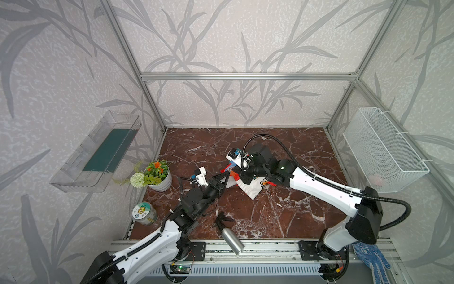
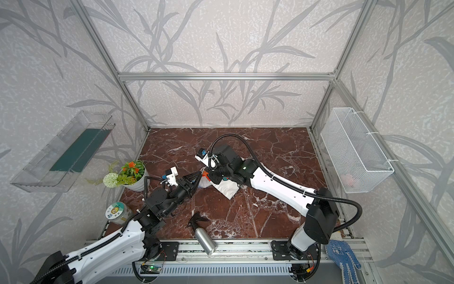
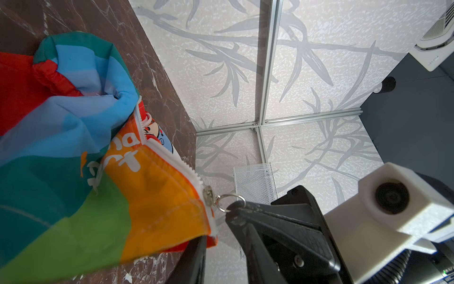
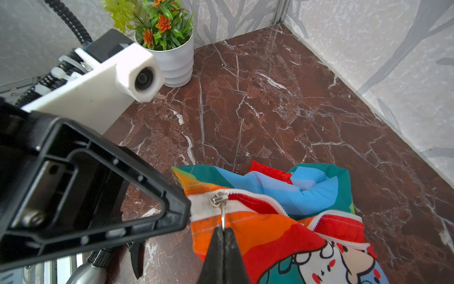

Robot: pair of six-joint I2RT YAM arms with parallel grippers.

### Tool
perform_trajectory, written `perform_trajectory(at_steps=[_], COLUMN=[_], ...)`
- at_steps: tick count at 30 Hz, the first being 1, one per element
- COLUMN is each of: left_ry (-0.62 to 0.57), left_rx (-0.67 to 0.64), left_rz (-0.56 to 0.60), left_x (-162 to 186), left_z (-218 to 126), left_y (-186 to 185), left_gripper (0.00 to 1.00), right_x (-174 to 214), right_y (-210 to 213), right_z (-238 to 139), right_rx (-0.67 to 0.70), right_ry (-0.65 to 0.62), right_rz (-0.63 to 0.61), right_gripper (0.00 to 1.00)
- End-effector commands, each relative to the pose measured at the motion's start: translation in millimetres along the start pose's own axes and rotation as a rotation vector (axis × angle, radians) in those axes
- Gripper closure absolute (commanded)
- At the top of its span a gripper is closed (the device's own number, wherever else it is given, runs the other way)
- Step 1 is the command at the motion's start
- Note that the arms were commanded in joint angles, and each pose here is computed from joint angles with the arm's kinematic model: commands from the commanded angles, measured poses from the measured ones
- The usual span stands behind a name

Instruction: Zip up the jacket

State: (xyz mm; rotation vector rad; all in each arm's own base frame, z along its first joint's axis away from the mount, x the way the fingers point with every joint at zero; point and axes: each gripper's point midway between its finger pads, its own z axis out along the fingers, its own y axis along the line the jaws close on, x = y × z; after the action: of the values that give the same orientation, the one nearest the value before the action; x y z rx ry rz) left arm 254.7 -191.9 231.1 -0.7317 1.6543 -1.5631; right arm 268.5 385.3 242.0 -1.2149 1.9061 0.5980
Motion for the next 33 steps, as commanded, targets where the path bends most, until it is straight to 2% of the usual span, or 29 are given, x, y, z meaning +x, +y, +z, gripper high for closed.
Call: perform_trajectory(at_steps=[1, 5, 9, 17, 21, 33], left_ry=[-0.041, -0.048, -0.054, -0.059, -0.061, -0.075], left_rx=[0.013, -0.007, -0.015, -0.034, -0.053, -0.191], left_rz=[-0.019, -0.019, -0.023, -0.016, -0.008, 0.056], left_x=[-8, -9, -10, -11, -12, -16], left_z=[-2, -1, -1, -1, -2, -29], left_y=[-1, 4, 8, 12, 17, 45], left_gripper=[0.70, 0.70, 0.75, 0.88, 1.00, 1.00], right_x=[-13, -12, -12, -11, -10, -16], right_y=[5, 6, 7, 7, 6, -18], right_z=[-13, -13, -13, -14, -14, -11], right_rx=[-0.019, -0.022, -0.027, -0.026, -0.017, 0.088], right_ry=[-0.036, -0.036, -0.038, -0.036, -0.034, -0.056], right_rz=[0.004, 0.004, 0.002, -0.002, -0.004, 0.023], right_gripper=[1.00, 1.00, 1.00, 1.00, 1.00, 1.00])
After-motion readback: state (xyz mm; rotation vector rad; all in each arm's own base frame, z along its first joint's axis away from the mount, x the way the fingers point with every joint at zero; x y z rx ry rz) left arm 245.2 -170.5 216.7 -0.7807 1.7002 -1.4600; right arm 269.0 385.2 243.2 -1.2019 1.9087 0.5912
